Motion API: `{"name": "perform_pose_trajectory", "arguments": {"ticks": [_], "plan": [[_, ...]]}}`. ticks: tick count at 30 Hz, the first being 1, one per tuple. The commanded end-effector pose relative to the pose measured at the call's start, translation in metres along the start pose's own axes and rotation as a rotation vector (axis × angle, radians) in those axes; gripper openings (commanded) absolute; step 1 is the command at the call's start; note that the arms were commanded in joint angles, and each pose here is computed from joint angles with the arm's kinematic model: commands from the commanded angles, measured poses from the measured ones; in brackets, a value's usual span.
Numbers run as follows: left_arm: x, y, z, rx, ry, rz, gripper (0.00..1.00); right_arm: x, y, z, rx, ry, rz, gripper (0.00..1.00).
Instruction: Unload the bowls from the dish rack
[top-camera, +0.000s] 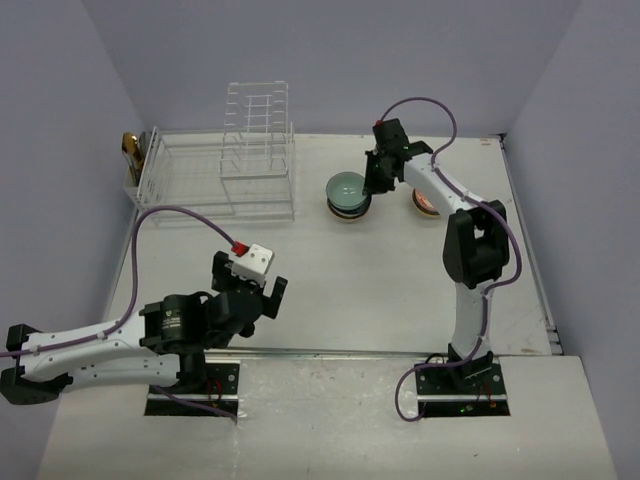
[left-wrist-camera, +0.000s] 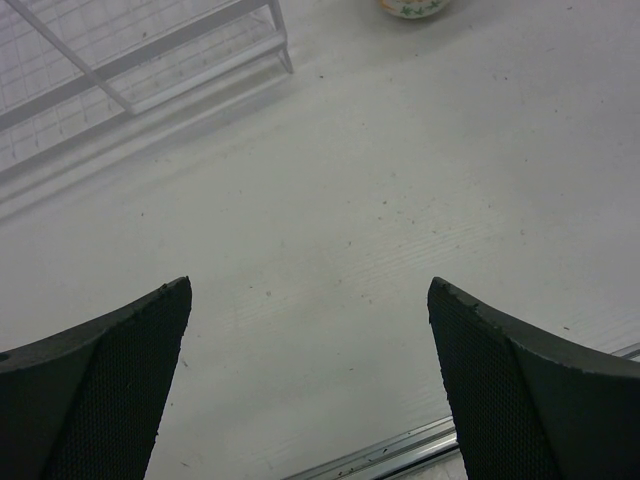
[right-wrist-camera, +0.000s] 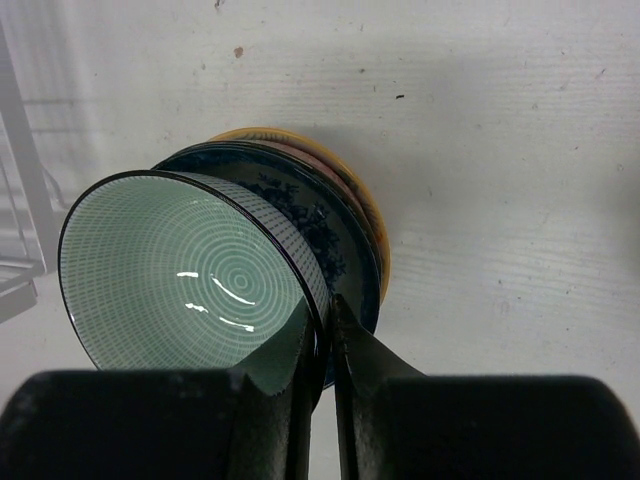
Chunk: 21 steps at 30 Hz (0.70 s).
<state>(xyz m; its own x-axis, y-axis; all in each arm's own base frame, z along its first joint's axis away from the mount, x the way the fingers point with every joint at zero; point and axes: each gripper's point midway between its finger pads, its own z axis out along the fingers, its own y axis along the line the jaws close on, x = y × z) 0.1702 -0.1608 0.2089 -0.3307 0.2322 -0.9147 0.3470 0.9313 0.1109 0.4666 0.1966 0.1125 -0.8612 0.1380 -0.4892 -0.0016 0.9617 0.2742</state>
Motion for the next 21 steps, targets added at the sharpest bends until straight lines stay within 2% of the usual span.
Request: {"name": "perform_pose_trajectory", "arguments": {"ticks": [1,8,15,21], "plan": [[-0.006,-0.004,0.001,0.007,-0.021,-0.054,1.0,-0.027,0.023,-0.011,-0.075,-0.066,-0.003,0.09],[-0.005,-0.005,0.0,0.015,-0.016,-0.053,1.0,-0.028,0.016,-0.009,-0.045,-0.067,-0.002,0.16],[-0.005,-0.006,0.0,0.024,-0.017,-0.056,1.0,-0.027,0.013,-0.018,-0.031,-0.077,-0.011,0.31],[-0.004,-0.007,0.0,0.031,-0.013,-0.054,1.0,-0.026,0.004,-0.021,-0.009,-0.072,-0.012,0.37]]}}
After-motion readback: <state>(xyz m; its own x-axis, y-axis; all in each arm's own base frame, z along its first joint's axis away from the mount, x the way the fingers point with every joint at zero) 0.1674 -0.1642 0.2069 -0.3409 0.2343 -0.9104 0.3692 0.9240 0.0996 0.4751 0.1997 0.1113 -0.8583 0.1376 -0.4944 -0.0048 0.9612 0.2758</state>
